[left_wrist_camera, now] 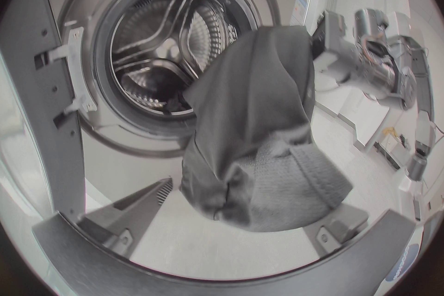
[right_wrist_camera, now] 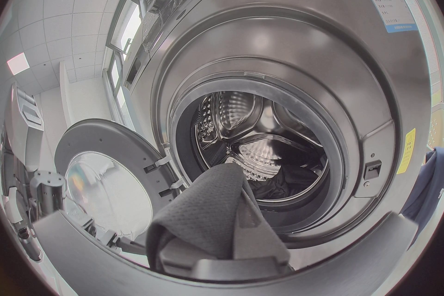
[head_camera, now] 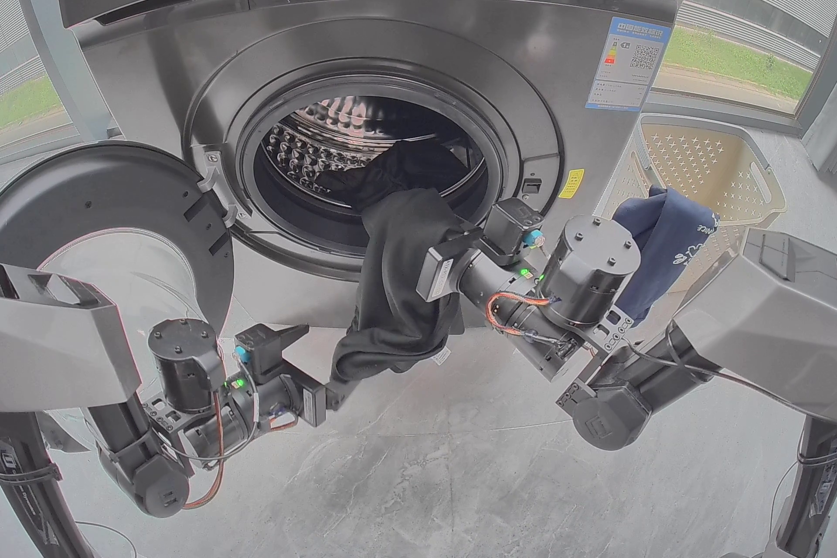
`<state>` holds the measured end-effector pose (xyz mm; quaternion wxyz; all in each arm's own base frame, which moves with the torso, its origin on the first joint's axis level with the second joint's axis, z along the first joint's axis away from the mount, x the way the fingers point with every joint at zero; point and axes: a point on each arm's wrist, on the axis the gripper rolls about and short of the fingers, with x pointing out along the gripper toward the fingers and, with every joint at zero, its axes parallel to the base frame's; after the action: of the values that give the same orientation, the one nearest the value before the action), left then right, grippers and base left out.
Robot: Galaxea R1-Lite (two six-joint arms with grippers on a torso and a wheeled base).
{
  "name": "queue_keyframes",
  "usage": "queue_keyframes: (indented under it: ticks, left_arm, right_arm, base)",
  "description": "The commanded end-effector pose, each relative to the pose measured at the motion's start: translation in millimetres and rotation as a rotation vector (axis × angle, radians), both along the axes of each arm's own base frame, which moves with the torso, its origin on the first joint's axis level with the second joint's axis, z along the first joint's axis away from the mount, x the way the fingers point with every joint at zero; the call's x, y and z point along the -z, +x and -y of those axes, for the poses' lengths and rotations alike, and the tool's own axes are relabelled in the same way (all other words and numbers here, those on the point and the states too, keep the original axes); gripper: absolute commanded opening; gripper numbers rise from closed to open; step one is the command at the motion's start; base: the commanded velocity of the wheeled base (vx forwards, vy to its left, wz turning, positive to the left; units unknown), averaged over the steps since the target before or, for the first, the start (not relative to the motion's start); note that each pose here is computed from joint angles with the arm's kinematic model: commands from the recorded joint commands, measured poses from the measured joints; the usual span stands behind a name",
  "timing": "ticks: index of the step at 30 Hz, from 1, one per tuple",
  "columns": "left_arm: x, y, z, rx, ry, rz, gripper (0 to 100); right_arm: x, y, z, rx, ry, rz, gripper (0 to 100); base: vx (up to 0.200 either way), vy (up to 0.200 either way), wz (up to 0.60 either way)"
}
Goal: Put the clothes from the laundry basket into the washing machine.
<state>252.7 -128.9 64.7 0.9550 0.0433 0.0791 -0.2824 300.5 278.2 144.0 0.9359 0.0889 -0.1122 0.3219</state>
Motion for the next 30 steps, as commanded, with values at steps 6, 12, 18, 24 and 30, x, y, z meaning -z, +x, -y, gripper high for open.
queue_keyframes:
  ticks: [6, 12, 18, 24, 30]
  left_arm:
    - [28, -28, -1, 0.098, 0.092, -0.136, 100]
    - [35, -39, -5, 0.174, 0.135, -0.172, 100]
    - [11, -13, 10, 0.16, 0.056, -0.024, 100]
    - [-7, 17, 34, 0.165, -0.06, 0.072, 100]
    - [-7, 37, 47, 0.153, -0.094, 0.108, 100]
  right_arm:
    - [-4, 4, 1, 0.009, 0.011, 0.014, 0]
    - [-6, 3, -3, -0.001, 0.011, 0.016, 0]
    - [-4, -4, -6, -0.017, 0.008, 0.011, 0]
    - [-2, -4, -8, -0.022, 0.008, 0.009, 0]
    - [4, -11, -14, -0.044, -0.004, -0.005, 0]
  base:
    - [0.0, 0.0, 0.0]
    - [0.0, 0.0, 0.0]
    - [0.0, 0.0, 0.0]
    - [0.0, 0.0, 0.0]
    - [0.0, 0.0, 0.0]
